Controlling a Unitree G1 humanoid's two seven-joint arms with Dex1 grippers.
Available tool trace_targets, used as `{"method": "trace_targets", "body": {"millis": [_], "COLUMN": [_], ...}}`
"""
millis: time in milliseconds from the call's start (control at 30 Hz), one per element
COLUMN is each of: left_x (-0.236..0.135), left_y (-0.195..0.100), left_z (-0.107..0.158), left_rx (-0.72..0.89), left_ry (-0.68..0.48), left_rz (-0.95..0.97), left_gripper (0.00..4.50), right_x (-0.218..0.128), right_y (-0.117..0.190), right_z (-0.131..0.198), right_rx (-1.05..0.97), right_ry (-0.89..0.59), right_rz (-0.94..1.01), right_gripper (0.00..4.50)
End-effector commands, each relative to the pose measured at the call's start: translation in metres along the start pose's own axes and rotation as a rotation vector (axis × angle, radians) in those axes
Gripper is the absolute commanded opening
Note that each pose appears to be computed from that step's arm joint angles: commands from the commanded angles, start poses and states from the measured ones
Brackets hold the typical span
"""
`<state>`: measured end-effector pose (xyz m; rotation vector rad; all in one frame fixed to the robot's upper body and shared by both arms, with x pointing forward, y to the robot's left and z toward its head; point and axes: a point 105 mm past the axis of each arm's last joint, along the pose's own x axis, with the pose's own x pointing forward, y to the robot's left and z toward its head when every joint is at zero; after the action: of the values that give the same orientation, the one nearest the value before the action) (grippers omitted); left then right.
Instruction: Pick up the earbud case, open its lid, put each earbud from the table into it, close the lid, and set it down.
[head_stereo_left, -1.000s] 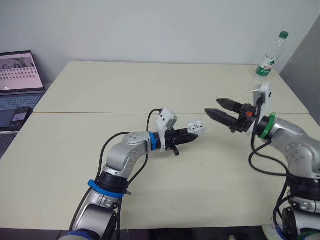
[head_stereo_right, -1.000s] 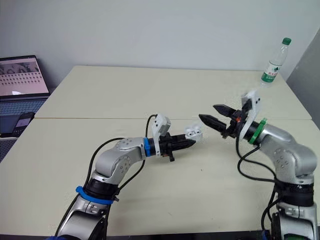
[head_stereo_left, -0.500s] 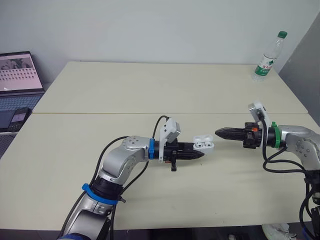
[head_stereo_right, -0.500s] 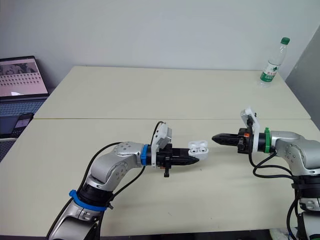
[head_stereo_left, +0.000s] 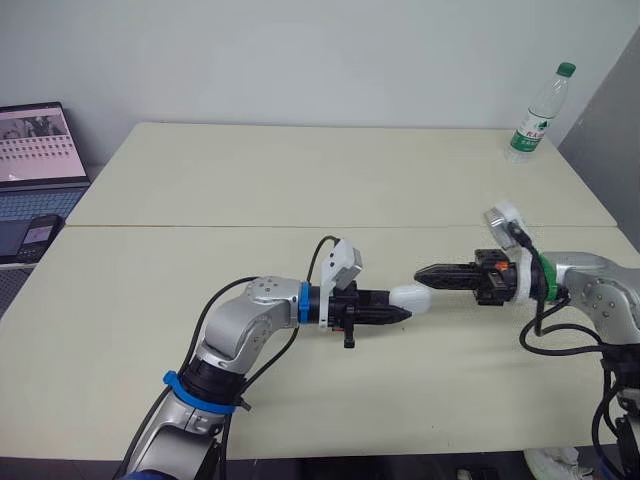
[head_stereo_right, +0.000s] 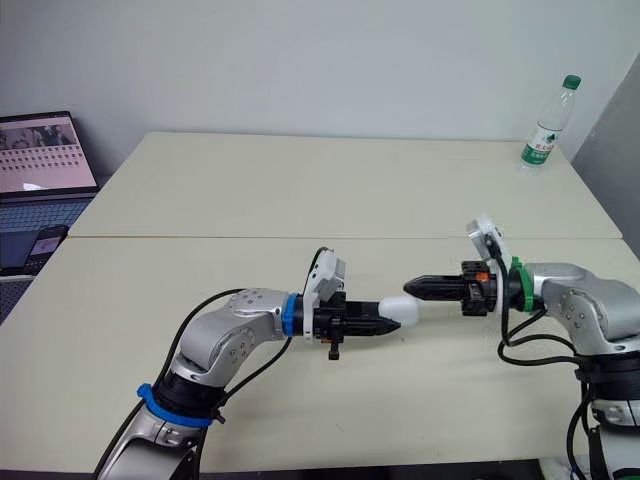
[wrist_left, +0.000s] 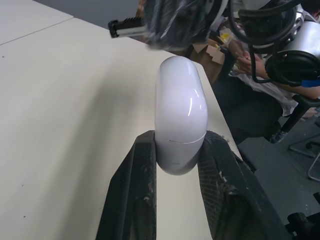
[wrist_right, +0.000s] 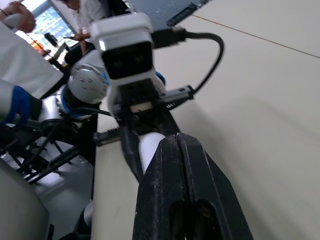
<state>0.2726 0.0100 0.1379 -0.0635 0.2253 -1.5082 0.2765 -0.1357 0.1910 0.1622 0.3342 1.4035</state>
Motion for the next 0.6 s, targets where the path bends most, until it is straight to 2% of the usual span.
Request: {"method": "trace_targets", "body": {"millis": [33, 100, 267, 467, 600], "left_x": [0.002, 0.002, 0.007, 0.016, 0.015], "left_y": [-0.001, 0.006, 0.018, 0.016, 0.02], "left_z": [0.007, 0.005, -0.003, -0.019, -0.032], "left_rx": [0.01, -0.001, -0.051, -0.137, -0.219], "left_ry": [-0.023, -0.009, 0.021, 0.135, 0.253], "left_rz": [0.002, 0.047, 0.137, 0.16, 0.162], "left_gripper": [0.78, 0.78, 0.78, 0.78, 0.78], "right_x": [-0.004, -0.007, -0.02, -0.04, -0.045], "right_y": [0.012, 0.007, -0.023, -0.036, -0.037], "right_z": [0.009, 0.006, -0.009, -0.027, -0.038], "right_rx": [-0.043, -0.047, -0.13, -0.212, -0.318], "right_ry": [-0.008, 0.0, 0.041, 0.03, 0.024], "right_rz": [0.038, 0.002, -0.231, -0.412, -0.505], "right_gripper": [0.01, 0.01, 0.01, 0.01, 0.01]}}
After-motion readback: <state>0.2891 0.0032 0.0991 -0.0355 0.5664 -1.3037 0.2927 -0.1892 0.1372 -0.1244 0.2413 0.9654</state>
